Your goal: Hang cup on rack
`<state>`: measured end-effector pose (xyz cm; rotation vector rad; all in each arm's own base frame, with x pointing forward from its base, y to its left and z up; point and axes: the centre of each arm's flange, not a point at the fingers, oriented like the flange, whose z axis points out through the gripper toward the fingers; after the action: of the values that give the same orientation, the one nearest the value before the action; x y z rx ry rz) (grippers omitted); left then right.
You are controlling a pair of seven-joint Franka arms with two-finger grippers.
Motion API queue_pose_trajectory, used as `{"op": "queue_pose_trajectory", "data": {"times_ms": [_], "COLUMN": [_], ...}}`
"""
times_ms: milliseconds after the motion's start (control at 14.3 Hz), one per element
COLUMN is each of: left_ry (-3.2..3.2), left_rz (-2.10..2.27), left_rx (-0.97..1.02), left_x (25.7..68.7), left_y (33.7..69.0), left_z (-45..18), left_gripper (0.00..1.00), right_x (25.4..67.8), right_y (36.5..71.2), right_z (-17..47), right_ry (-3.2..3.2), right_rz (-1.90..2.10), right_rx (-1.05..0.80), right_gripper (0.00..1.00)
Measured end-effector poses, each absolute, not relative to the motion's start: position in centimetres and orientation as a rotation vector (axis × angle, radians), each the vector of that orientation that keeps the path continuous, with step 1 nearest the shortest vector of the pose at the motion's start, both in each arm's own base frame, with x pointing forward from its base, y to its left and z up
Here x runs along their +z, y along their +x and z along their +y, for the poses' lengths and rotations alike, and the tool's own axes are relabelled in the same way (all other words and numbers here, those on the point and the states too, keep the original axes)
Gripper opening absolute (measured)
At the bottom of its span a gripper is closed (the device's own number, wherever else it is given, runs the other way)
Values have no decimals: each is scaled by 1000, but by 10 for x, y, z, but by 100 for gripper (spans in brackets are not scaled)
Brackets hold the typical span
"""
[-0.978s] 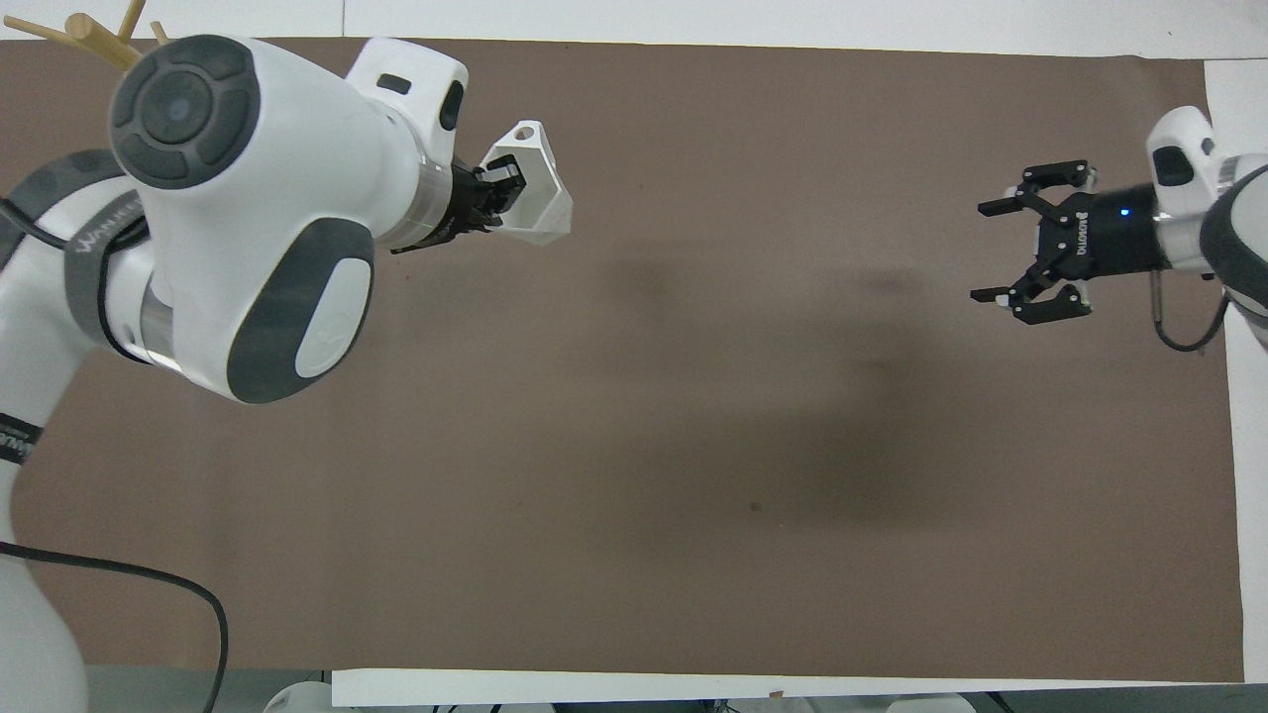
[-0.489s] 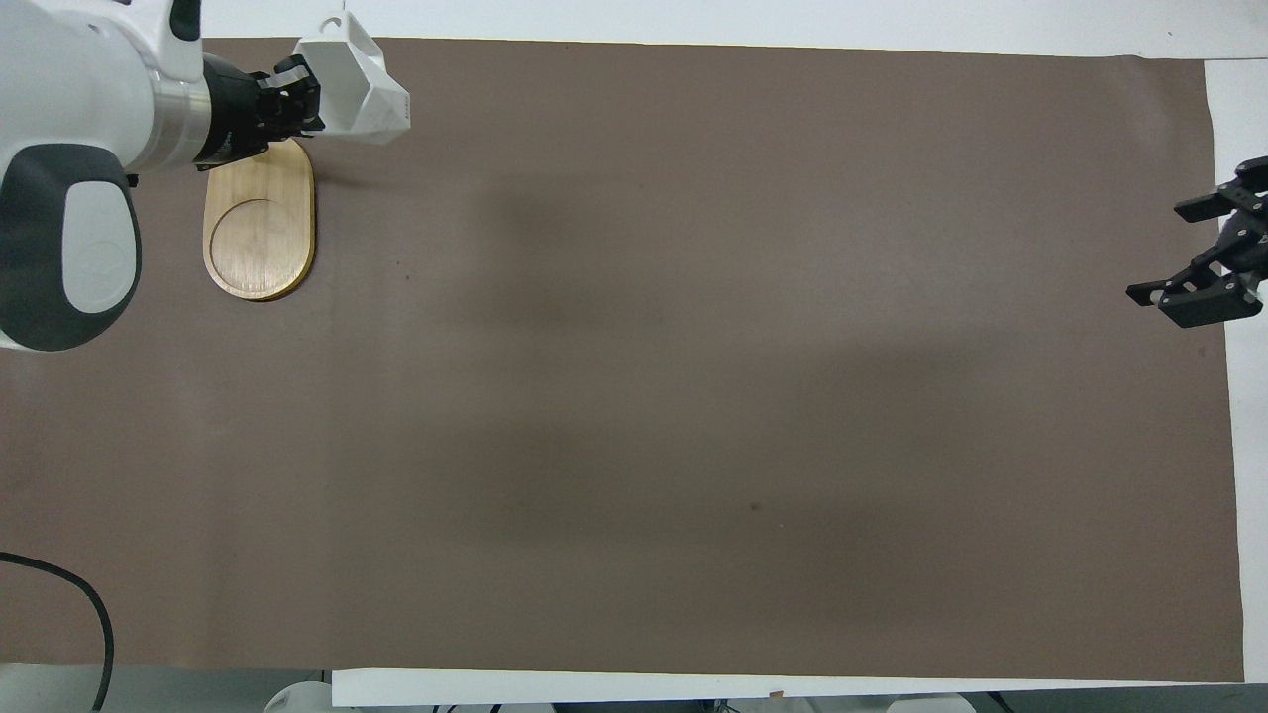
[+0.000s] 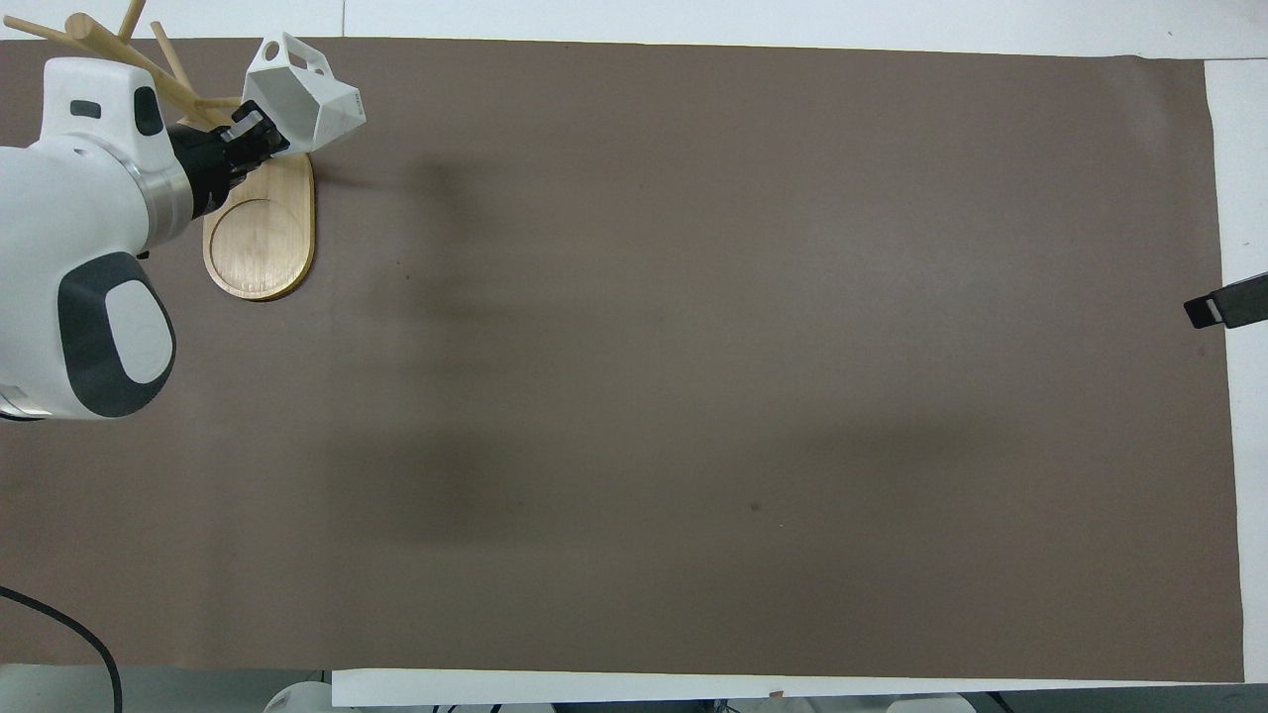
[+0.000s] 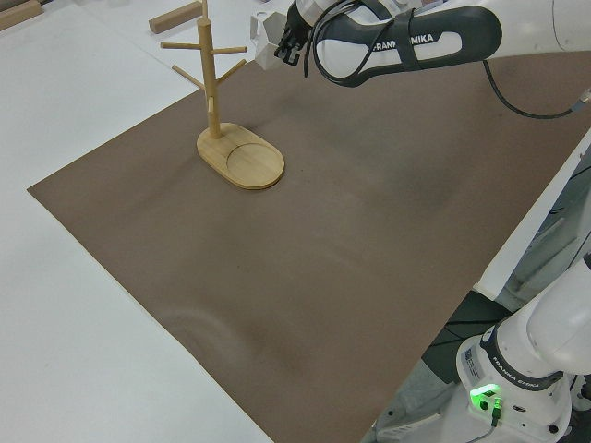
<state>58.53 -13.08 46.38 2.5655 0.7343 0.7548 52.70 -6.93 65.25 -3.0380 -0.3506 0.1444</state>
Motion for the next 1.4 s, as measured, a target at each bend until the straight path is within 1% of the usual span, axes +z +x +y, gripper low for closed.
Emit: {"op": "queue_pose_trajectory", "data": {"times_ms": [210, 349, 629, 909, 1398], "left_ry": [2447, 2421, 2401, 2405, 2412], "left_rz": [743, 747, 745, 758, 840], "left_rx": [969, 1024, 1071, 1070, 1075], "left_x": [424, 401, 383, 375, 364], "left_y": [559, 547, 546, 547, 554], "left_z": [-122, -118, -118, -115, -83], "left_gripper": [4, 4, 4, 4, 4], "right_x": [662, 660, 654, 648, 641], "right_y": [524, 524, 522, 521, 521], "right_z": [-47, -42, -37, -37, -37], "right_ry": [-3094, -3107, -3105, -3101, -3097], "right_rz": [-252, -177, -137, -138, -136], "right_rx": [185, 197, 238, 266, 289], "right_gripper": [100, 100, 100, 100, 100]}}
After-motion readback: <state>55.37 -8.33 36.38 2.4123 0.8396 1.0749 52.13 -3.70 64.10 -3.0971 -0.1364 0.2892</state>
